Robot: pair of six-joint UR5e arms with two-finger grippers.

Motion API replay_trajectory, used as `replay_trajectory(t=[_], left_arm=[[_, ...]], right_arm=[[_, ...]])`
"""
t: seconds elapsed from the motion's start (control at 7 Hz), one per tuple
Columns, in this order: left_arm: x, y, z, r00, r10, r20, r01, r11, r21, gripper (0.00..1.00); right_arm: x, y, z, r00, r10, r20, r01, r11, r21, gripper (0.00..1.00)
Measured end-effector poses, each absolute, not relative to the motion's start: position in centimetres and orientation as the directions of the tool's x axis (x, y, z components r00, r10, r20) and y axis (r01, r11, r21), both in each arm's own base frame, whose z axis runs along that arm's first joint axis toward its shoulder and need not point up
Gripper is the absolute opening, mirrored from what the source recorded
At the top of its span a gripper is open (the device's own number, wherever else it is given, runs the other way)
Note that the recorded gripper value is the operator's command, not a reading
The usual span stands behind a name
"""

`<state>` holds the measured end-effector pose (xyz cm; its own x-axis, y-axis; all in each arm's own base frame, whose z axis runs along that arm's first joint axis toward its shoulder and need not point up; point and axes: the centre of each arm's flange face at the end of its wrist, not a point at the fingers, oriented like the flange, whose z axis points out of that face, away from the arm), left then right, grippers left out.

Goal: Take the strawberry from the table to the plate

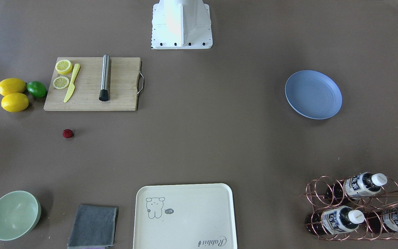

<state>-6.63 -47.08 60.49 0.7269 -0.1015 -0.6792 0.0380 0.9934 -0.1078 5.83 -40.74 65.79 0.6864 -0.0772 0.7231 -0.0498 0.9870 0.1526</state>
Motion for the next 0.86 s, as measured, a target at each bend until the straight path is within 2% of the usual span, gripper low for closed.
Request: replay_trajectory(t=[0.86], left_arm=[[-6.58,-47.15,59.71,0.732,-0.086,-0.675,0.035,0.995,-0.089,0.99]], right_arm=[[5.83,-40.77,65.71,0.687,-0.079,0.722,-0.05,0.987,0.155,1.0]])
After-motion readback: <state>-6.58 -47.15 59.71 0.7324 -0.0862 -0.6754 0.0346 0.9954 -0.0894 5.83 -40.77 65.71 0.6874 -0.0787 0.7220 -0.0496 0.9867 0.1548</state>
